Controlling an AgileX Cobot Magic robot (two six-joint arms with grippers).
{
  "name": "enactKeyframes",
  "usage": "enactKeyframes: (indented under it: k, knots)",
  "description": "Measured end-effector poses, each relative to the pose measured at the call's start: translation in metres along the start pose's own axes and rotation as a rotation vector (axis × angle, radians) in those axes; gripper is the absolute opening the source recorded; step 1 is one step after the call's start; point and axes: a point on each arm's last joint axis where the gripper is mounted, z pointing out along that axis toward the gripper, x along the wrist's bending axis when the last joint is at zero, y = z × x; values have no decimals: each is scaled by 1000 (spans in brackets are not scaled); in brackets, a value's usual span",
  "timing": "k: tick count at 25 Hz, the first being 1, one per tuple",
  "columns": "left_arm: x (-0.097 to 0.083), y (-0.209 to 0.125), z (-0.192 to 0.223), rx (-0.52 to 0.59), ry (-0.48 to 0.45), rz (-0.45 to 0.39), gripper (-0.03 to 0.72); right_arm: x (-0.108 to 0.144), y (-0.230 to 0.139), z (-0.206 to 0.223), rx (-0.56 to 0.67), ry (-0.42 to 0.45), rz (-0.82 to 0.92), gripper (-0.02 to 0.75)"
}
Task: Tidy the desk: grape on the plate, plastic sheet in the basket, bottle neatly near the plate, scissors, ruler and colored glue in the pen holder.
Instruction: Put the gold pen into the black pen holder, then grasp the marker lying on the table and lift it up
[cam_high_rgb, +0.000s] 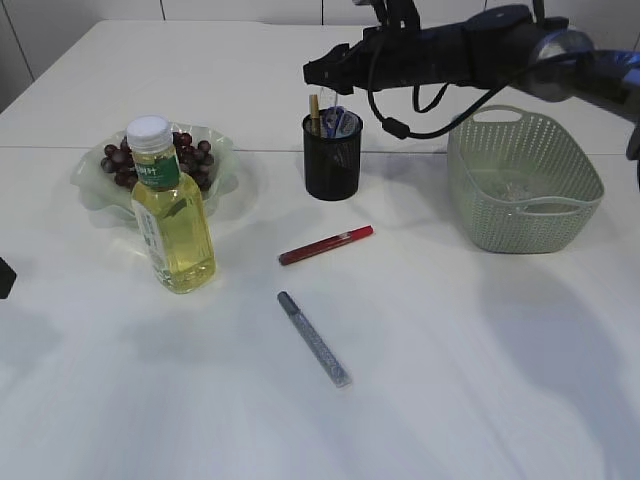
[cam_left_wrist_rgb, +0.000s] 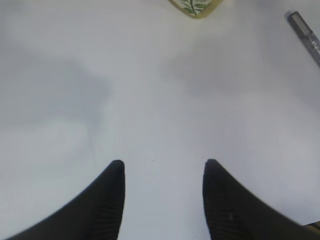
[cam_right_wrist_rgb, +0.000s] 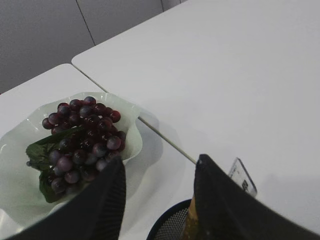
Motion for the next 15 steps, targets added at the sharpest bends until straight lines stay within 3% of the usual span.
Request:
enactKeyframes:
  k: [5,10,15]
  knots:
    - [0,0,0,0,0,0,372,15,34,-34,212,-78,125,368]
    - [0,0,0,0,0,0,372,47,64,-68,433,-198,172,355]
    - [0,0,0,0,0,0,372,102,85,-76,552,-173,140,354]
